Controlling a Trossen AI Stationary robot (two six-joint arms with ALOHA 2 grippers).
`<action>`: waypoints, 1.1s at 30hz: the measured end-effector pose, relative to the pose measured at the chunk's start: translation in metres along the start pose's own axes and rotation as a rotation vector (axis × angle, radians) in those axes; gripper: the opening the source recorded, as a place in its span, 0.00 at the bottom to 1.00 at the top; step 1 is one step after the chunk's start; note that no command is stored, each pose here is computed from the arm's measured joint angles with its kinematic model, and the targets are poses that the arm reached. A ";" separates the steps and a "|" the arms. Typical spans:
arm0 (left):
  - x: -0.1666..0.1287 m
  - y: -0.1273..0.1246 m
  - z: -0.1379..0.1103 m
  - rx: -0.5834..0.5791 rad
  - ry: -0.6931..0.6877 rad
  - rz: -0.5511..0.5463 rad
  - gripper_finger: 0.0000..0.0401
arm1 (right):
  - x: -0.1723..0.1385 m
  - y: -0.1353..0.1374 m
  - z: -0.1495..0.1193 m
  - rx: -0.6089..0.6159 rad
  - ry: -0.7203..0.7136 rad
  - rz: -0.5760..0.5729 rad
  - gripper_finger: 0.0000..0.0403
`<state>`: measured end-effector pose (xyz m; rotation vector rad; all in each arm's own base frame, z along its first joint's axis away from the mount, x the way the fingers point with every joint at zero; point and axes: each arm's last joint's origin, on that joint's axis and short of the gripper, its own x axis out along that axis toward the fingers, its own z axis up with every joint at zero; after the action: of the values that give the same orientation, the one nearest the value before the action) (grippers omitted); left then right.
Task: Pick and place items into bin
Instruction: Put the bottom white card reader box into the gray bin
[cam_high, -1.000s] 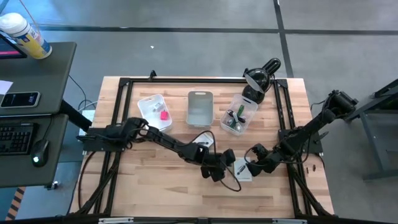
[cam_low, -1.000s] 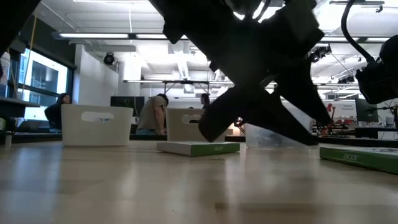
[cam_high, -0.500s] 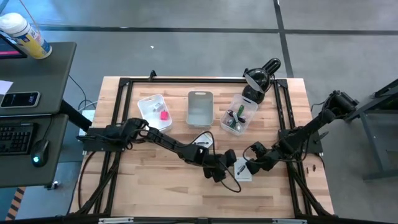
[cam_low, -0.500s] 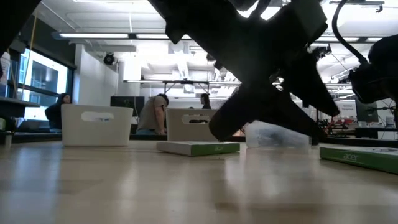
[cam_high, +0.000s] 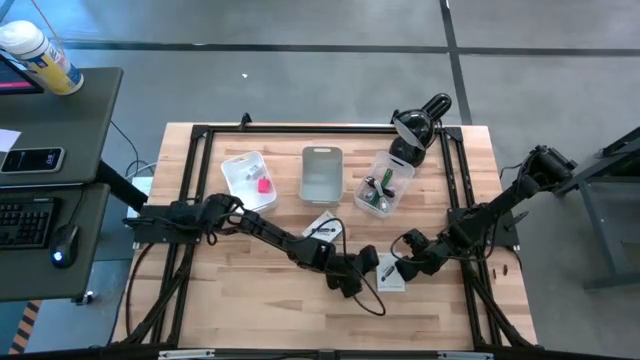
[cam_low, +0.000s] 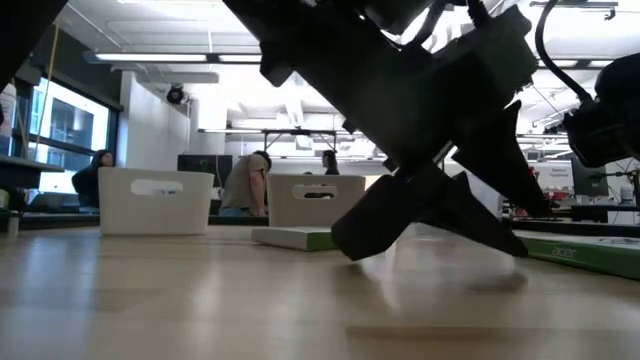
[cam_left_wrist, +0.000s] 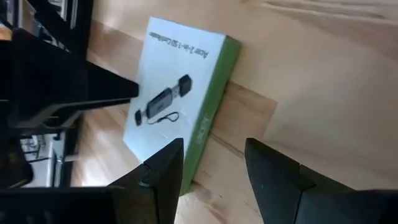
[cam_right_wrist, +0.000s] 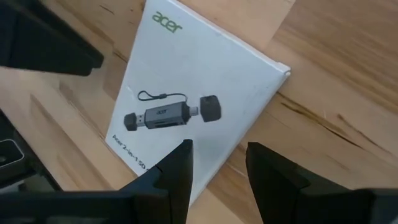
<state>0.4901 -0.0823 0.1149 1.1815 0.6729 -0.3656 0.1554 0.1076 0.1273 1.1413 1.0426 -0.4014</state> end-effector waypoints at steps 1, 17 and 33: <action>0.000 0.000 0.000 0.006 0.000 0.001 0.40 | 0.000 0.001 0.000 -0.002 -0.001 0.006 0.35; 0.003 -0.004 0.003 0.062 0.001 0.014 0.40 | 0.001 0.006 0.009 0.020 0.005 0.054 0.35; 0.002 -0.010 0.011 0.056 0.020 0.016 0.40 | -0.002 -0.004 -0.012 -0.018 0.059 -0.036 0.25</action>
<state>0.4890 -0.0956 0.1083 1.2442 0.6734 -0.3616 0.1456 0.1164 0.1257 1.1251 1.1173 -0.3879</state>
